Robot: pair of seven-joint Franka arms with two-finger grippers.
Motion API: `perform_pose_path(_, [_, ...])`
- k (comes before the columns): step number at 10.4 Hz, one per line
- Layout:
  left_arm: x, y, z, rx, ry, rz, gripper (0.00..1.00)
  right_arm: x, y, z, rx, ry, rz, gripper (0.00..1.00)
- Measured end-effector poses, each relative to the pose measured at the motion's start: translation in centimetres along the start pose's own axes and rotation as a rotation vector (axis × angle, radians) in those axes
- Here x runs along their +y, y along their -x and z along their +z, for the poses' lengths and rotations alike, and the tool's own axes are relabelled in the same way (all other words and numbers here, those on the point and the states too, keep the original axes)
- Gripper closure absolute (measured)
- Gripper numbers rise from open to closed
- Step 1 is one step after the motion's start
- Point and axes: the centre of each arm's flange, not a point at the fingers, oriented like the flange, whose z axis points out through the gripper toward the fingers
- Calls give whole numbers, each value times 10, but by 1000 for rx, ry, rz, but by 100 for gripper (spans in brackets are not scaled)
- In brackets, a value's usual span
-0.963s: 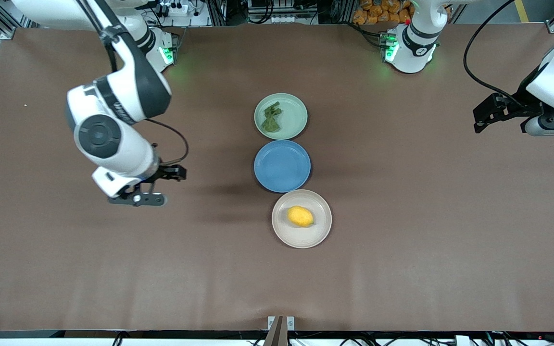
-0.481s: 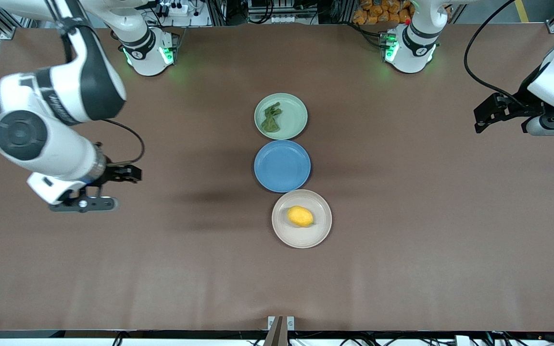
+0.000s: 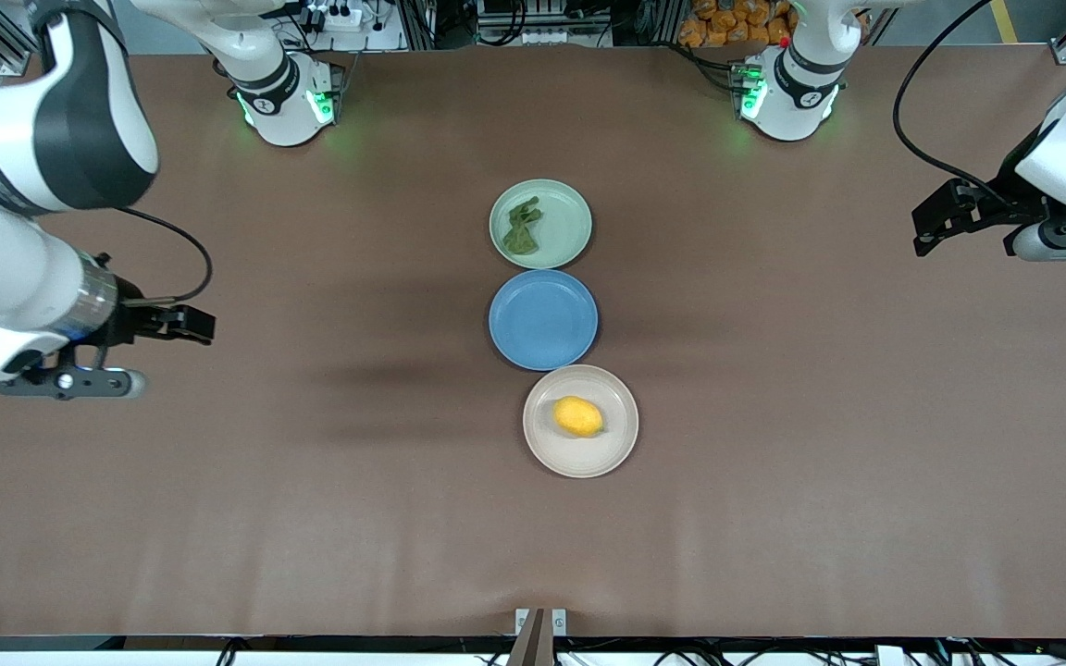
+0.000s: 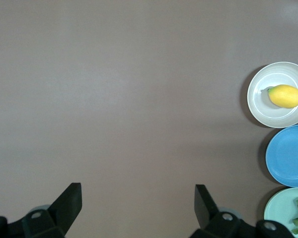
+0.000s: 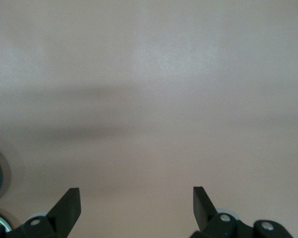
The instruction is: Place lemon and lettuce in plates
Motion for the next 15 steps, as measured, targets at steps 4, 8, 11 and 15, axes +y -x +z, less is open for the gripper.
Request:
perform_pose_path(4, [0, 0, -1, 1, 0, 0, 0, 23, 27, -54, 39, 4, 38, 0])
perform_pose_path(8, [0, 0, -1, 2, 0, 0, 0, 43, 51, -90, 51, 1, 69, 0])
perform_pose_path(11, [0, 0, -1, 3, 0, 0, 0, 58, 65, -101, 43, 1, 94, 0])
perform_pose_path(15, [-1, 0, -1, 2, 0, -1, 0, 70, 64, -82, 51, 2, 116, 0])
